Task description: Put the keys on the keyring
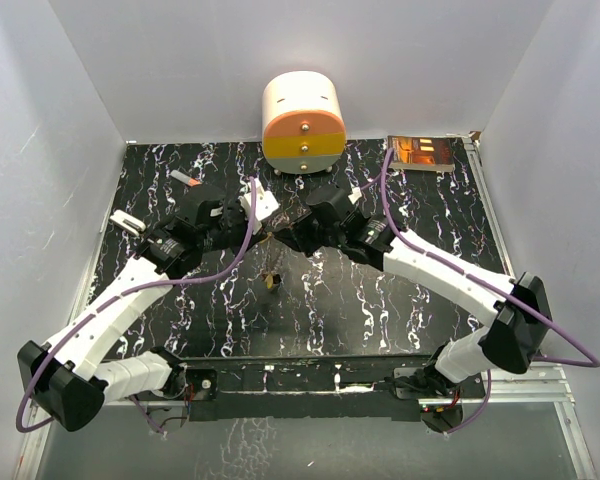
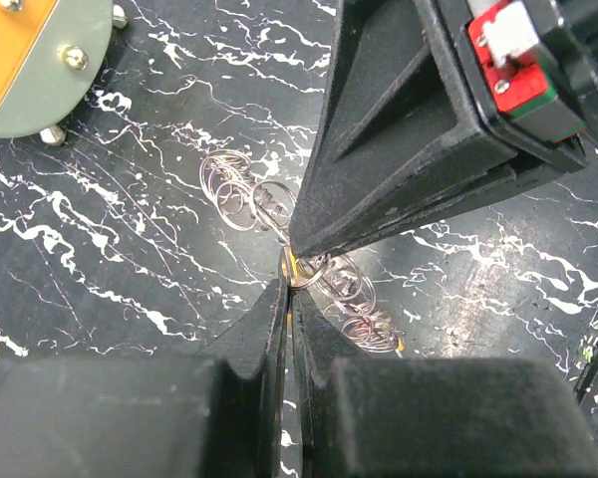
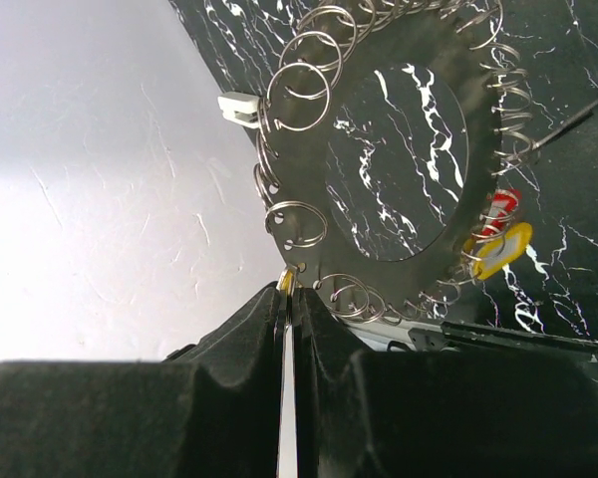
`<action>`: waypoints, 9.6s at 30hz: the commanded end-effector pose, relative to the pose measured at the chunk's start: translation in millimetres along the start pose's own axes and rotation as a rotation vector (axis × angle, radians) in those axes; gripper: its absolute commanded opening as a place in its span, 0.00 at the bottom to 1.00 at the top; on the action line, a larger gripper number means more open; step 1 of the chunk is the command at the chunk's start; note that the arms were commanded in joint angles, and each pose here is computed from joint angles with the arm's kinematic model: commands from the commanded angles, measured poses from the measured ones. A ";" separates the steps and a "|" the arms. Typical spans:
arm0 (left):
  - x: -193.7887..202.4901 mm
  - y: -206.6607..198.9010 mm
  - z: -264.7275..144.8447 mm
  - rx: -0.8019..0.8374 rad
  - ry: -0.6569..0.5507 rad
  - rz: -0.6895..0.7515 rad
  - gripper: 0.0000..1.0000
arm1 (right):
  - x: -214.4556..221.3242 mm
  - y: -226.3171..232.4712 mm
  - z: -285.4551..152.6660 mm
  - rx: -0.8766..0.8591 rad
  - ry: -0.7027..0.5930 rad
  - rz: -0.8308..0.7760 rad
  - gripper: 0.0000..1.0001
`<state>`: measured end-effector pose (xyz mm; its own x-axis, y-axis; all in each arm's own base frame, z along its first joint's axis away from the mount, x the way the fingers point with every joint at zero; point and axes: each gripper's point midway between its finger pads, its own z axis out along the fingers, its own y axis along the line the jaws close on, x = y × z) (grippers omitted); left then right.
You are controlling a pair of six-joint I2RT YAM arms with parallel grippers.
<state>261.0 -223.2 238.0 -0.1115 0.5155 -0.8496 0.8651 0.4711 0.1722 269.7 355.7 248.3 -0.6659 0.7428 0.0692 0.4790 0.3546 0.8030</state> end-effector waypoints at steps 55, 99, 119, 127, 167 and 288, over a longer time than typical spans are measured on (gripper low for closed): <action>-4.6 0.3 -21.5 -0.065 -0.078 0.083 0.31 | 3.9 48.0 -38.0 -0.235 0.082 0.102 0.08; -22.0 -8.0 -2.6 0.016 -0.158 0.050 0.28 | 7.6 59.8 -44.9 -0.254 0.101 0.096 0.08; -16.7 -6.1 0.6 0.001 -0.155 0.048 0.06 | 11.3 60.4 -45.9 -0.263 0.123 0.100 0.08; -18.2 -6.0 0.3 0.001 -0.163 0.050 0.00 | 11.4 62.0 -46.3 -0.268 0.124 0.103 0.08; -36.0 -33.5 -22.7 0.156 -0.191 0.137 0.00 | -64.9 -15.7 -51.8 -0.157 -0.109 -0.075 0.62; 69.0 2.2 -1.1 0.215 0.030 -0.568 0.53 | -13.8 -197.1 -2.7 0.196 0.297 -1.254 0.27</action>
<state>261.9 -188.2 160.1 -0.6431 0.2901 -0.7087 0.7204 0.5430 -0.4314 183.3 279.1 62.2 -0.8343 -0.3379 -0.4356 -0.4901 0.8164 0.3055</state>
